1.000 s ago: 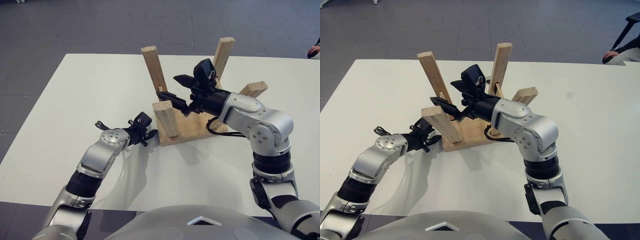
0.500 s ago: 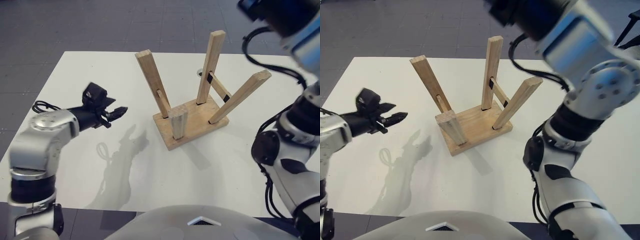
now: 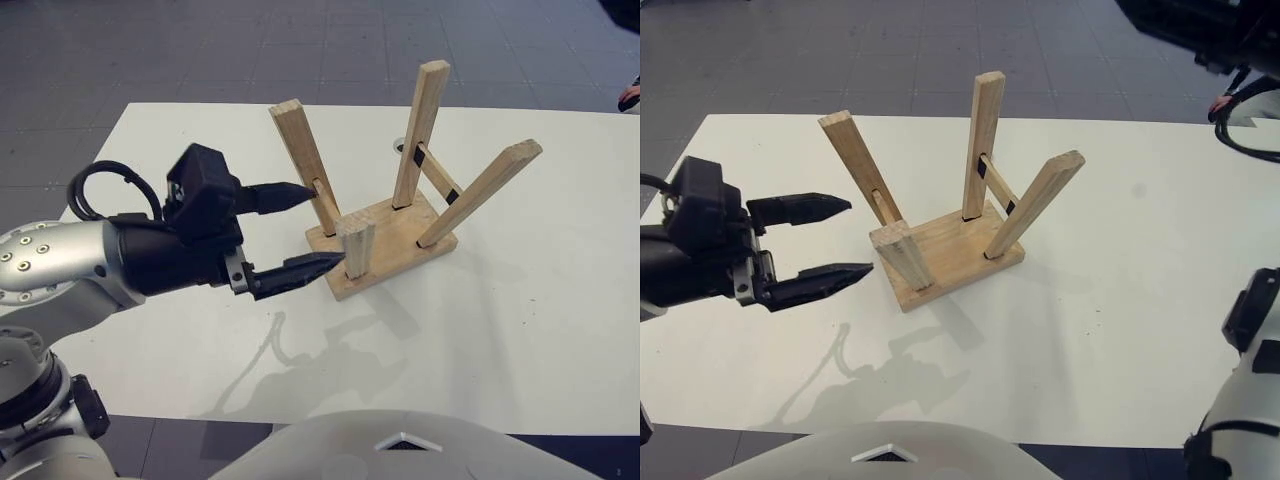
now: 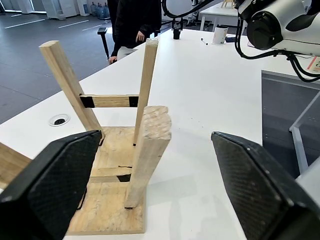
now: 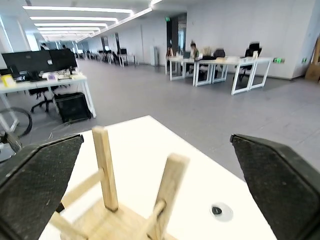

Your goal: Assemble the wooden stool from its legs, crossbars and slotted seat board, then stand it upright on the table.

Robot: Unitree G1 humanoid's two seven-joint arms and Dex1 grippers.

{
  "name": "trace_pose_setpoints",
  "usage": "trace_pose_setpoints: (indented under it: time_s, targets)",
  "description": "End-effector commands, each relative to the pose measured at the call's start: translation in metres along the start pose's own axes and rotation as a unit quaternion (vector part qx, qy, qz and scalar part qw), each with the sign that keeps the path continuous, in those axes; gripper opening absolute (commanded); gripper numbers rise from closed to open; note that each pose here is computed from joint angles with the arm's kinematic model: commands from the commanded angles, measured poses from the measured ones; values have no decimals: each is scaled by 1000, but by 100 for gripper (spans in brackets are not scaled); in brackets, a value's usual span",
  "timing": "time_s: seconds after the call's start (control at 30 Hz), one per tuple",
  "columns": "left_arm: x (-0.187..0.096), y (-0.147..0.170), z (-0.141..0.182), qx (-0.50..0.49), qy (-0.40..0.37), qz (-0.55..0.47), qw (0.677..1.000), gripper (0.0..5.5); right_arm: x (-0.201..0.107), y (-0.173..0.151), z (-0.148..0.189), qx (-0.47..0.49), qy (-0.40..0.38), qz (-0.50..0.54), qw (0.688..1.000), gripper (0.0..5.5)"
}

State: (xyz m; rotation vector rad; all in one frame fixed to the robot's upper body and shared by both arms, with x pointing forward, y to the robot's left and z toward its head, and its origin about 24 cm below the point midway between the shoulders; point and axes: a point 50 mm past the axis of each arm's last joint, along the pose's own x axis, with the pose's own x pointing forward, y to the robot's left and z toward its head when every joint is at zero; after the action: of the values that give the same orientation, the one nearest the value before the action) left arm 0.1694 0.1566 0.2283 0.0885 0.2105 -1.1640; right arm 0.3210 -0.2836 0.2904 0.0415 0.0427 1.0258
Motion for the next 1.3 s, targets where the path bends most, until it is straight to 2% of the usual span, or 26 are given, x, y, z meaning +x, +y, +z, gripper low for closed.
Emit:
trace_pose_setpoints:
  time_s: [0.03, 0.23, 0.43, 0.53, 0.63, 0.7, 0.77, 0.9, 1.03, 1.17, 1.3]
  targets:
    - [11, -3, -6, -15, 11, 3, 1000, 406, -7, -7, 5, -23, 21, -7, 999, 550]
    - [29, 1, -22, -46, 25, 46, 998, 406, -8, -10, -2, -18, 37, 8, 999, 550]
    - [43, 7, -28, -70, 7, 60, 996, 406, -9, -13, -11, -6, 42, 10, 999, 550]
    - [51, 9, -26, -71, -16, 54, 996, 365, -16, -17, -24, -23, 93, -4, 995, 550]
    - [56, 7, -27, -71, -24, 39, 996, 318, -37, -28, -31, -52, 139, -66, 987, 550]
    - [57, 5, -29, -71, -21, 25, 997, 274, -49, -29, -33, -51, 152, -70, 985, 550]
    - [53, 5, -35, -70, -5, 15, 997, 225, -52, -27, -35, -44, 162, -46, 985, 550]
    - [43, 17, -43, -65, 20, 14, 998, 162, -32, -13, -60, -32, 204, 43, 977, 550]
    - [30, 34, -42, -43, 21, 14, 999, 145, -21, 11, -79, -23, 228, 134, 964, 550]
    - [23, 38, -40, -10, 6, -19, 1000, 139, -12, 22, -85, -11, 226, 177, 958, 550]
    - [16, 39, -39, 12, 9, -76, 997, 139, 15, 39, -85, -9, 207, 242, 948, 550]
